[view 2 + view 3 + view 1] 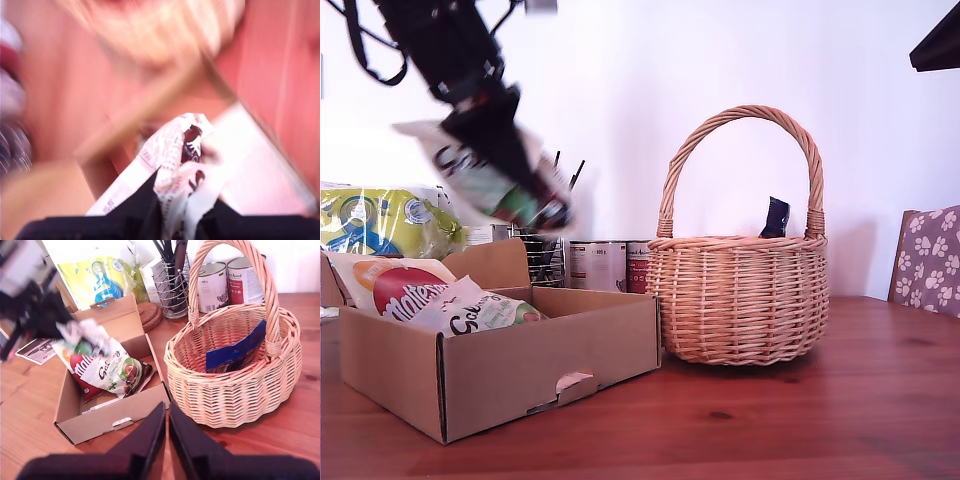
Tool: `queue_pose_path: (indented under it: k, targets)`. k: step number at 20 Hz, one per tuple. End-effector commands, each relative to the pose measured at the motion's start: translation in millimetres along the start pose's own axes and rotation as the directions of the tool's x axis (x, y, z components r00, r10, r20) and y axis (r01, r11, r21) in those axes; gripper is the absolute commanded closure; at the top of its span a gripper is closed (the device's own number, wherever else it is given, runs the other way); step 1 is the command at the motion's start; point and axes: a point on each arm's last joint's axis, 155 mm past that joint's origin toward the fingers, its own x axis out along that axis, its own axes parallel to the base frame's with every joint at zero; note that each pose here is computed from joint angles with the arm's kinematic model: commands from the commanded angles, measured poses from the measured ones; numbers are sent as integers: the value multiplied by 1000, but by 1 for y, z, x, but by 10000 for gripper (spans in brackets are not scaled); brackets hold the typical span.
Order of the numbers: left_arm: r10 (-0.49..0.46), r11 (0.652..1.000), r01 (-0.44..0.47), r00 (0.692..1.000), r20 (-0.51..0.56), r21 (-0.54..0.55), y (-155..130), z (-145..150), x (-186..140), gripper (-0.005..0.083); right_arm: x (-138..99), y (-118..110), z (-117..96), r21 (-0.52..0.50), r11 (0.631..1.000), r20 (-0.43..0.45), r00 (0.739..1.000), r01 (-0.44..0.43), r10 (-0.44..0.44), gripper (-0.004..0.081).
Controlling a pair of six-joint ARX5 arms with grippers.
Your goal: Move the bags of Easter eggs from the cardboard box on the left into the woven basket on the right side.
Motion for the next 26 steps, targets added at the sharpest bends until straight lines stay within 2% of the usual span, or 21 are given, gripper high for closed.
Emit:
queue_pose_path:
  k: [1, 3, 5, 8, 11, 16, 19, 21, 22, 25, 26]
  targets:
    - [9, 1000, -6, 990, 140, -19, 5, 36, -5, 752, 1, 2, -1, -7, 1000, 0, 1000, -10, 10, 782]
    - [12, 1000, -6, 957, 291, -21, 9, 74, -7, 752, 1, 2, -1, -6, 1000, -2, 1000, -10, 10, 782]
    - [35, 999, -37, 920, 390, -2, 13, 103, -3, 752, 1, 2, -1, -7, 1000, -1, 1000, -10, 10, 782]
    - [64, 995, -92, 874, 482, 35, 15, 135, 15, 752, 1, 2, -1, -8, 1000, 0, 1000, -10, 10, 782]
    - [76, 992, -120, 843, 532, 47, 12, 152, 41, 752, 1, 2, -1, -8, 1000, 0, 1000, -10, 10, 782]
    - [109, 990, -140, 817, 566, 11, 10, 161, 85, 752, 1, 2, -1, -8, 1000, 0, 1000, -10, 10, 782]
    - [150, 984, -177, 815, 560, -6, 15, 159, 109, 752, 1, 2, -1, -8, 1000, 0, 1000, -11, 11, 782]
    - [143, 986, -166, 828, 543, -7, 13, 154, 124, 747, 1, 2, -1, -8, 1000, 0, 1000, -10, 10, 782]
    - [143, 986, -165, 831, 538, -8, 13, 153, 128, 718, 1, 2, -1, -8, 1000, 0, 1000, -11, 11, 782]
    - [142, 986, -164, 831, 538, -7, 13, 154, 130, 509, 1, 2, -1, -8, 1000, -1, 1000, -10, 10, 782]
    - [146, 986, -167, 826, 544, -11, 16, 157, 128, 482, 1, 2, -1, -8, 1000, 0, 1000, -11, 11, 782]
